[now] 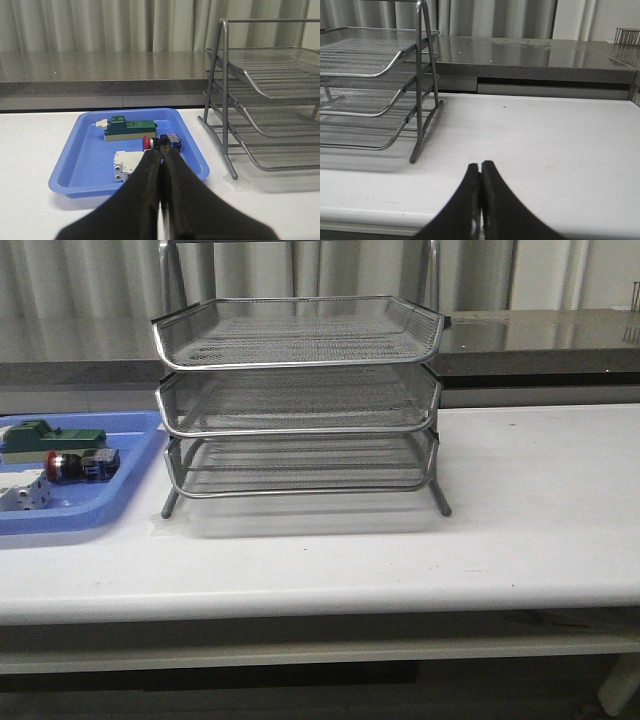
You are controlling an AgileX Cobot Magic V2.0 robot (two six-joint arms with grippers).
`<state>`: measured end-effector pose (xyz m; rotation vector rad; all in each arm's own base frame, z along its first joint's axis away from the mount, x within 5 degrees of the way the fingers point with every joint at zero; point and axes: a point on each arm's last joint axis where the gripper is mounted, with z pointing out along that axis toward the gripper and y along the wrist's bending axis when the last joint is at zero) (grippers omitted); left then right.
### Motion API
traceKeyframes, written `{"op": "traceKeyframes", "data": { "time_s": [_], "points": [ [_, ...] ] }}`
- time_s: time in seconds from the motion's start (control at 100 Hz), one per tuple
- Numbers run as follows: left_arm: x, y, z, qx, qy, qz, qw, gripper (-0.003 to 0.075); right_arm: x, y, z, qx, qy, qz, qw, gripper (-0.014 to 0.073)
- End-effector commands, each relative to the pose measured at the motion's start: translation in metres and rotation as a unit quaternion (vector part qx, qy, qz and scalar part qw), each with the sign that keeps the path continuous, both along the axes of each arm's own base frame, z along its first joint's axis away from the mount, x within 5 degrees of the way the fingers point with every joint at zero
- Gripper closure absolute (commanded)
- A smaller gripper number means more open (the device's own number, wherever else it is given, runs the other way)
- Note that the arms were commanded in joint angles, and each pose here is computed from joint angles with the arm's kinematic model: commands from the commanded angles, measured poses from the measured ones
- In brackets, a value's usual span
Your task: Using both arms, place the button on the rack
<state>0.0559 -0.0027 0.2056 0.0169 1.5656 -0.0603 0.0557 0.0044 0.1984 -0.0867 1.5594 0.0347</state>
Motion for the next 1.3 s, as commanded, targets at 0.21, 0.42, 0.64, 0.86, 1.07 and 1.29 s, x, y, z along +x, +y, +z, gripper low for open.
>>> {"op": "traceKeyframes", "data": {
  "time_s": [0.21,0.42,0.64,0.86,1.07,1.29],
  "points": [
    [-0.001,-0.001,-0.006,-0.006,-0.037,-0.005,0.999,0.0741,-0.002,0.000,0.014,-0.003,-0.055,-0.001,0.998,0.0652],
    [-0.001,-0.001,-0.006,-0.006,-0.037,-0.005,0.999,0.0741,-0.002,0.000,0.014,-0.003,-0.055,-0.001,0.998,0.0652],
    [-0.001,-0.001,-0.006,-0.006,-0.037,-0.005,0.999,0.0741,-0.002,0.000,0.014,-0.003,-0.055,-0.001,0.998,0.0652],
    [-0.001,-0.001,-0.006,-0.006,-0.037,-0.005,0.999,0.0741,-0.003,0.000,0.019,-0.001,-0.079,-0.001,0.997,0.0652],
    [-0.001,-0.001,-0.006,-0.006,-0.037,-0.005,0.999,0.0741,-0.006,-0.001,0.034,0.013,-0.119,-0.002,0.993,0.0652],
    [-0.001,-0.001,-0.006,-0.006,-0.037,-0.005,0.999,0.0741,-0.012,-0.001,0.076,0.017,-0.088,0.002,0.996,0.0652]
  ]
}}
